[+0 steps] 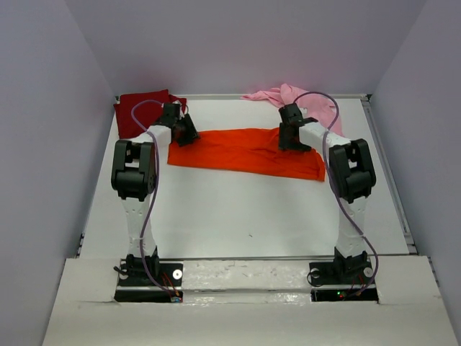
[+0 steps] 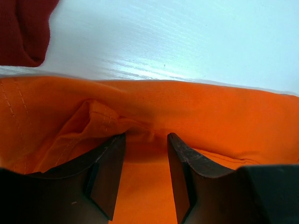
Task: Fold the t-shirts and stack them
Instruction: Fold the tshirt
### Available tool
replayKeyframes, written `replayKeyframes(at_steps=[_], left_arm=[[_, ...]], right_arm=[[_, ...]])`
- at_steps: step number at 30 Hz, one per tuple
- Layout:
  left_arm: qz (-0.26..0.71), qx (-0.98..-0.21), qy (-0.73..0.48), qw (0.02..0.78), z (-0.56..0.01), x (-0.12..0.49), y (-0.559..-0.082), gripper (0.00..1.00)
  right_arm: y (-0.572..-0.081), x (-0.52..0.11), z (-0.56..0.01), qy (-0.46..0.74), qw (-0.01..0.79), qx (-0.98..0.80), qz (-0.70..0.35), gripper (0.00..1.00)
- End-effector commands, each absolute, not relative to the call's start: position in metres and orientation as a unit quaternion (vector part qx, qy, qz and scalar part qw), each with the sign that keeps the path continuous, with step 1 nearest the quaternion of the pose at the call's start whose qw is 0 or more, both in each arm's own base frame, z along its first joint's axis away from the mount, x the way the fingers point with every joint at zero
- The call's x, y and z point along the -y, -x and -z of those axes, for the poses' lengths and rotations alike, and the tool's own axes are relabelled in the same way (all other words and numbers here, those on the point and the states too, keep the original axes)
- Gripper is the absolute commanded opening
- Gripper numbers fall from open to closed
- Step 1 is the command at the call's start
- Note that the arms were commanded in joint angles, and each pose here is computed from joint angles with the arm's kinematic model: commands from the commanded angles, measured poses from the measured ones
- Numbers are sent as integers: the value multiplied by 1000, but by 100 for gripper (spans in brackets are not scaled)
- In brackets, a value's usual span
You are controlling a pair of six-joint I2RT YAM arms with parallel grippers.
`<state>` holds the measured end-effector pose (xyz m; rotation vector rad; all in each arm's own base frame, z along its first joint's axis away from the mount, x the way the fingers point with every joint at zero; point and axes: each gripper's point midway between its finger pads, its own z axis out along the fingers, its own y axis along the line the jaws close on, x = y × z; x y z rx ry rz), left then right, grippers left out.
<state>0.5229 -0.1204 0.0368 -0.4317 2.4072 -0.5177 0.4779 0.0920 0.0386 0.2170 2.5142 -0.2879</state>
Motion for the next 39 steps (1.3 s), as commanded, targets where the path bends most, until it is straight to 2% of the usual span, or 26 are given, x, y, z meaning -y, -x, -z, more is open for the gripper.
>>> replayKeyframes(at_steps=[1, 10, 15, 16, 19, 26, 31, 34, 39], left_arm=[[141, -936, 171, 275, -21, 104, -502, 55], [72, -965, 169, 188, 1, 82, -442, 55], [63, -966, 180, 177, -2, 77, -410, 55], [74, -963, 185, 178, -4, 80, -405, 55], [145, -957, 211, 137, 6, 103, -352, 55], [239, -934, 233, 124, -10, 128, -299, 55], [277, -926, 220, 134, -25, 153, -278, 55], [281, -918, 212, 184, -57, 153, -292, 55], [299, -881, 148, 336, -193, 157, -350, 56]], right_arm=[[-493, -99, -43, -85, 299, -946, 90, 78], [-517, -116, -61, -79, 309, -947, 47, 77], [-524, -127, -63, -70, 311, -948, 22, 77], [-525, -128, -63, -69, 309, -948, 18, 77], [-530, -134, -63, -66, 311, -948, 6, 77], [-535, -147, -59, -51, 305, -951, -24, 76], [-536, -158, -55, -36, 295, -954, -48, 76], [-533, -165, -56, -24, 288, -955, -68, 76], [-532, -161, -85, -25, 321, -944, -69, 76]])
